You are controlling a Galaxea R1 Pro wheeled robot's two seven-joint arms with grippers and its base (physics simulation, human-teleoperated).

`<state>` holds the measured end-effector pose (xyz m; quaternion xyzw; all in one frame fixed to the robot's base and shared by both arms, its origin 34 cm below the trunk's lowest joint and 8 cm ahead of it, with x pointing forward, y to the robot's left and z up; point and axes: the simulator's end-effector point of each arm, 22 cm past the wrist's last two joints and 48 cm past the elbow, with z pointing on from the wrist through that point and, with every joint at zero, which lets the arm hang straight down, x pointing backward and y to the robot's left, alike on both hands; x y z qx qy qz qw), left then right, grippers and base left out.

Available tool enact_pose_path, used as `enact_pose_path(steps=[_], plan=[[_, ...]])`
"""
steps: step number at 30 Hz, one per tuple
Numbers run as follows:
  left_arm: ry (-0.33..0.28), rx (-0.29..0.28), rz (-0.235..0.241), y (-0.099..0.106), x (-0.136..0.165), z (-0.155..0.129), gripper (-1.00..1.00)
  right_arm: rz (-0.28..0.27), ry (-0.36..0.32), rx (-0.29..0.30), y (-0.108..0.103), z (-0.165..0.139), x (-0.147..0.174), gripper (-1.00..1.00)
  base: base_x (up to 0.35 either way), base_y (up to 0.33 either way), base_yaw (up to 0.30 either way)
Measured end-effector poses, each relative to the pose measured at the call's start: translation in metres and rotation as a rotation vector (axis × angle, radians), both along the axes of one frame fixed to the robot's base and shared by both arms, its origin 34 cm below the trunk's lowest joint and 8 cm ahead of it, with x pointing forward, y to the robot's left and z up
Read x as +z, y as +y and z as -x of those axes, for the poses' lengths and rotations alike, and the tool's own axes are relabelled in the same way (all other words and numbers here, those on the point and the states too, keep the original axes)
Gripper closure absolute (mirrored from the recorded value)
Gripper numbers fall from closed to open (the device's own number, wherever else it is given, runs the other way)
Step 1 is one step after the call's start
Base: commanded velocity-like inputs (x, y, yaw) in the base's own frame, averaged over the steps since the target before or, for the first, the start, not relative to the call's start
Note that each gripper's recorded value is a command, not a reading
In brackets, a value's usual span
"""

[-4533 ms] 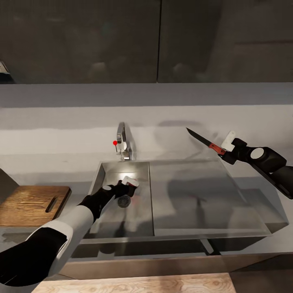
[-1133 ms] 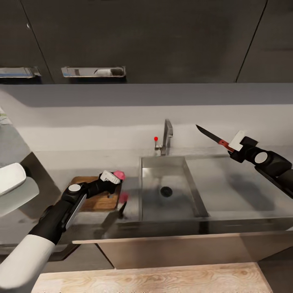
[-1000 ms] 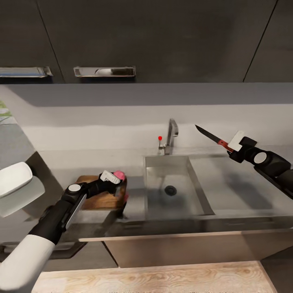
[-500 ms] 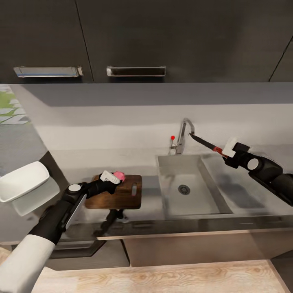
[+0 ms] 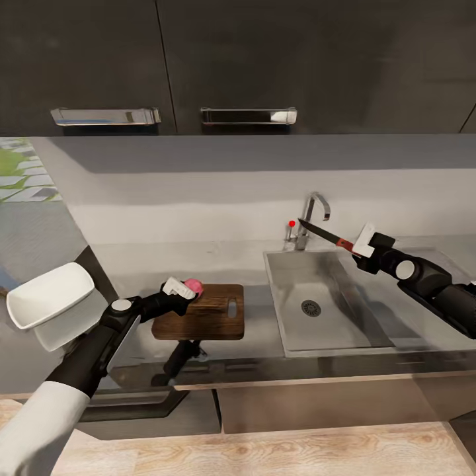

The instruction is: In the kitchen, take the Vidalia onion out of the sink, dice it on the chopping board with the paring knife, put the diced onion into the bowl on the countertop, then place both the paring knife and the chopping board into the sink.

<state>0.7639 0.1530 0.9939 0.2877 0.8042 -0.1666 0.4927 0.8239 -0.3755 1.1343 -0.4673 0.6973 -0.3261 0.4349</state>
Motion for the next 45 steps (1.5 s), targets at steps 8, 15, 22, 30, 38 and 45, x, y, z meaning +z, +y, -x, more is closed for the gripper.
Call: enact_pose_path(steps=[8, 15, 22, 30, 38, 45], plan=[[0.0, 0.0, 0.0, 0.0, 0.0, 0.0, 1.0, 0.005, 0.005, 0.009, 0.005, 0.001, -0.004, 1.0, 0.0, 0.002, 0.0], [0.001, 0.0, -0.001, 0.0, -0.001, 0.0, 1.0, -0.01, -0.07, 0.07, 0.026, -0.007, 0.01, 1.0, 0.0, 0.0, 0.0], [0.005, 0.001, 0.0, 0.0, -0.002, 0.0, 1.0, -0.057, -0.255, 0.259, 0.08, -0.012, 0.042, 1.0, 0.0, 0.0, 0.0], [0.065, 0.013, -0.009, 0.002, -0.015, 0.006, 1.0, -0.061, -0.264, 0.309, 0.095, -0.008, 0.038, 1.0, 0.0, 0.0, 0.0], [0.115, 0.026, -0.015, 0.003, -0.022, 0.01, 1.0, -0.062, -0.263, 0.313, 0.096, -0.008, 0.037, 1.0, 0.0, 0.0, 0.0], [0.119, 0.026, -0.015, 0.002, -0.022, 0.01, 1.0, -0.047, -0.228, 0.336, 0.105, -0.002, 0.019, 1.0, 0.0, 0.0, 0.0]])
